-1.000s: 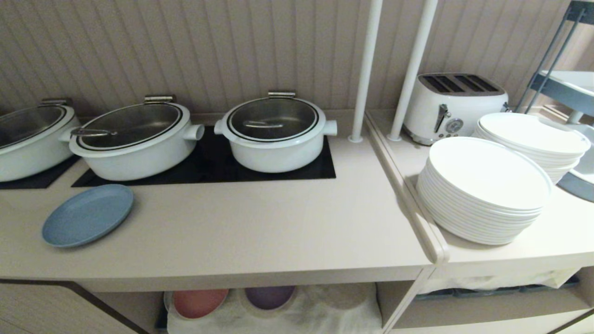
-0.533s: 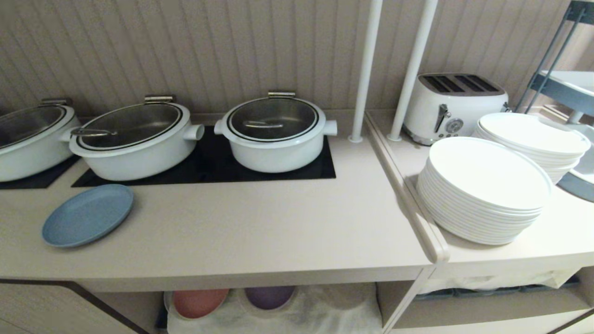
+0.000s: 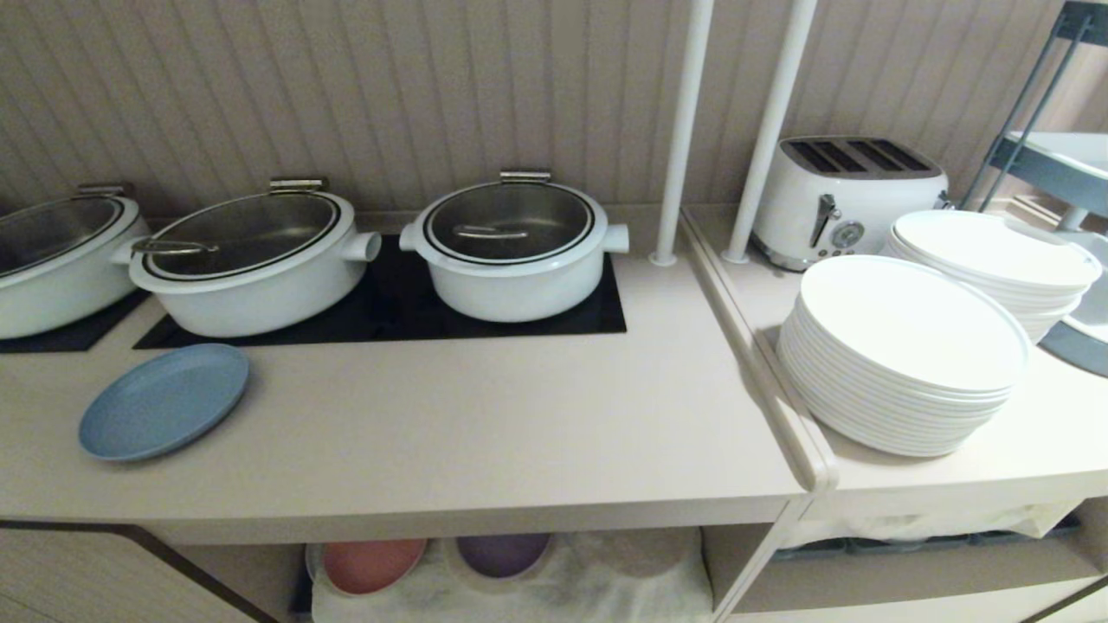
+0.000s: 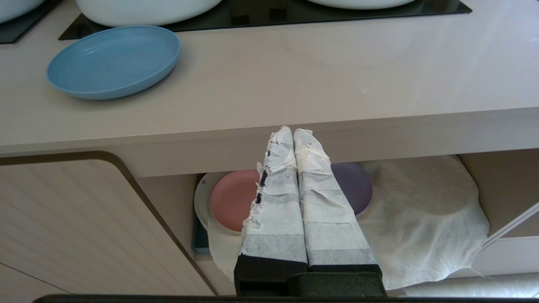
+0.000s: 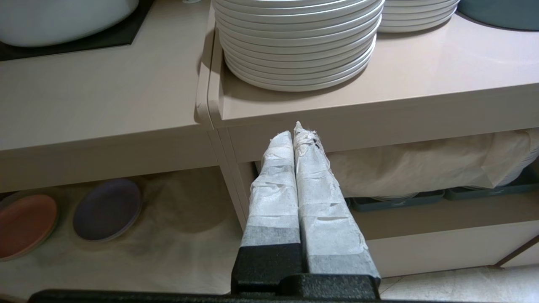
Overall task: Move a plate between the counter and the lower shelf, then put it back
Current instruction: Pick up the plate
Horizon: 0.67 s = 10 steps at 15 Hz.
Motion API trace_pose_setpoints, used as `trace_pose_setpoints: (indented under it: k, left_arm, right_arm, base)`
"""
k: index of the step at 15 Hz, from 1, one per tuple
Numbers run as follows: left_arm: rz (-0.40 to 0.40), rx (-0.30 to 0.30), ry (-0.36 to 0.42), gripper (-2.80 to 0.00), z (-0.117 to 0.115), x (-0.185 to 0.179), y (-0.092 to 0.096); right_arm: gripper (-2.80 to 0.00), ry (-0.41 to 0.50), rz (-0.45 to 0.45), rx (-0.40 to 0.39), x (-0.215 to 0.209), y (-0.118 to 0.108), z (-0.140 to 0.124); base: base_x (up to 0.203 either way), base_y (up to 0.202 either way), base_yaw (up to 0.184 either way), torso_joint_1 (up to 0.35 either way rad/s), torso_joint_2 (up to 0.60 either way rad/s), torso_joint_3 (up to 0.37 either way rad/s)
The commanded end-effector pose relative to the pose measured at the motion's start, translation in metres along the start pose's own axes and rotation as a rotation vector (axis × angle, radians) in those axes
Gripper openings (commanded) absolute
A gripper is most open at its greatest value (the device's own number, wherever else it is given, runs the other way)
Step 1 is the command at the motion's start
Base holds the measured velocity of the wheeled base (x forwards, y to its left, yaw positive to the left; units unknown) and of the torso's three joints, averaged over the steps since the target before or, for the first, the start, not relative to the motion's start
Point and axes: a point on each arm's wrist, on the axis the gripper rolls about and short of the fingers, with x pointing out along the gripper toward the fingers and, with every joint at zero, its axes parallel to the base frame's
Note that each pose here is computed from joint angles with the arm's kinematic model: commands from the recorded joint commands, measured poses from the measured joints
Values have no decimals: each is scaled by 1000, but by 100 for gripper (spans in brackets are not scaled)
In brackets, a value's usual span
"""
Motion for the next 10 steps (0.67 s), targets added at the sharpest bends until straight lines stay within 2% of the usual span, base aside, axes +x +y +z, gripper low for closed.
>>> trace_pose_setpoints:
  k: [1, 10]
  left_arm:
    - [0, 0, 0, -280, 0, 0, 0]
    - [0, 3, 1, -280, 0, 0, 0]
  right_arm:
    - [-280, 0, 0, 0, 0, 0, 0]
    - [-280, 0, 0, 0, 0, 0, 0]
  base:
    - [0, 0, 0, 0, 0, 0]
    - [0, 0, 0, 0, 0, 0]
